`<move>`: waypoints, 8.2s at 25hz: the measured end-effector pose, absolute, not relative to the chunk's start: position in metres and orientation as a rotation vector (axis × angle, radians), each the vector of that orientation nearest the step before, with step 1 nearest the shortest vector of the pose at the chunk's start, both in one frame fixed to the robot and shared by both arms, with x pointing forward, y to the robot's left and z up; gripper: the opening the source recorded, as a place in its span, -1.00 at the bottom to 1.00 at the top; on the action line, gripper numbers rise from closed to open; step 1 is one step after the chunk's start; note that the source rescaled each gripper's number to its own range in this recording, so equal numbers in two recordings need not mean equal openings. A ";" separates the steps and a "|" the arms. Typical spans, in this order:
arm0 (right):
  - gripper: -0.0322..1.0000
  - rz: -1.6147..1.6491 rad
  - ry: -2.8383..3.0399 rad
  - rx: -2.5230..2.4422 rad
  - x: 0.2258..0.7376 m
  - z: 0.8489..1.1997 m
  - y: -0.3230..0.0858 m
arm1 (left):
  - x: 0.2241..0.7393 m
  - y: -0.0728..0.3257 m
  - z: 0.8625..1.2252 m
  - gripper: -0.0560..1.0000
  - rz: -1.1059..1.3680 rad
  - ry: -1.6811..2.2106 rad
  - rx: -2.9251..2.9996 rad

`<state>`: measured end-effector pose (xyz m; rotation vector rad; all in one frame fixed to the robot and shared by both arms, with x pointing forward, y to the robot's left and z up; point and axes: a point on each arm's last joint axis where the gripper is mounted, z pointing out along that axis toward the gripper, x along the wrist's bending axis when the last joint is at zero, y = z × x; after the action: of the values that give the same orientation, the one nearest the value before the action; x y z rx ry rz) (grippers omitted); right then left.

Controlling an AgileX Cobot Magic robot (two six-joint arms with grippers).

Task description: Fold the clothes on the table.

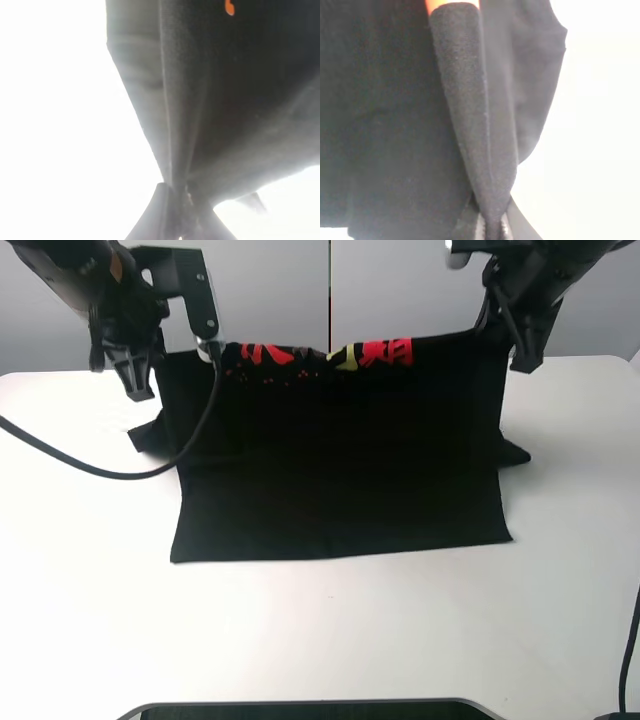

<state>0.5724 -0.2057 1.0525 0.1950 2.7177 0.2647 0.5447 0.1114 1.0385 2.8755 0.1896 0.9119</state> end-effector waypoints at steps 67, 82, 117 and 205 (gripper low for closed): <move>-0.94 0.307 3.093 -0.103 0.491 0.993 -0.213 | 0.489 0.137 1.012 -0.87 0.348 0.059 3.140; -0.94 0.381 2.750 0.278 0.531 0.986 -0.208 | 0.522 0.130 1.002 -0.87 0.775 0.337 2.997; 0.31 0.443 2.528 0.735 0.578 0.919 -0.205 | 0.578 0.120 0.909 0.18 0.922 0.737 2.743; 0.99 -0.021 2.349 2.016 0.620 0.871 -0.202 | 0.592 0.153 0.871 0.71 0.103 1.834 2.569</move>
<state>0.6198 -0.2019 0.8709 2.0158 2.3492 -0.0208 0.5924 0.1533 0.8711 2.5687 1.8336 0.1025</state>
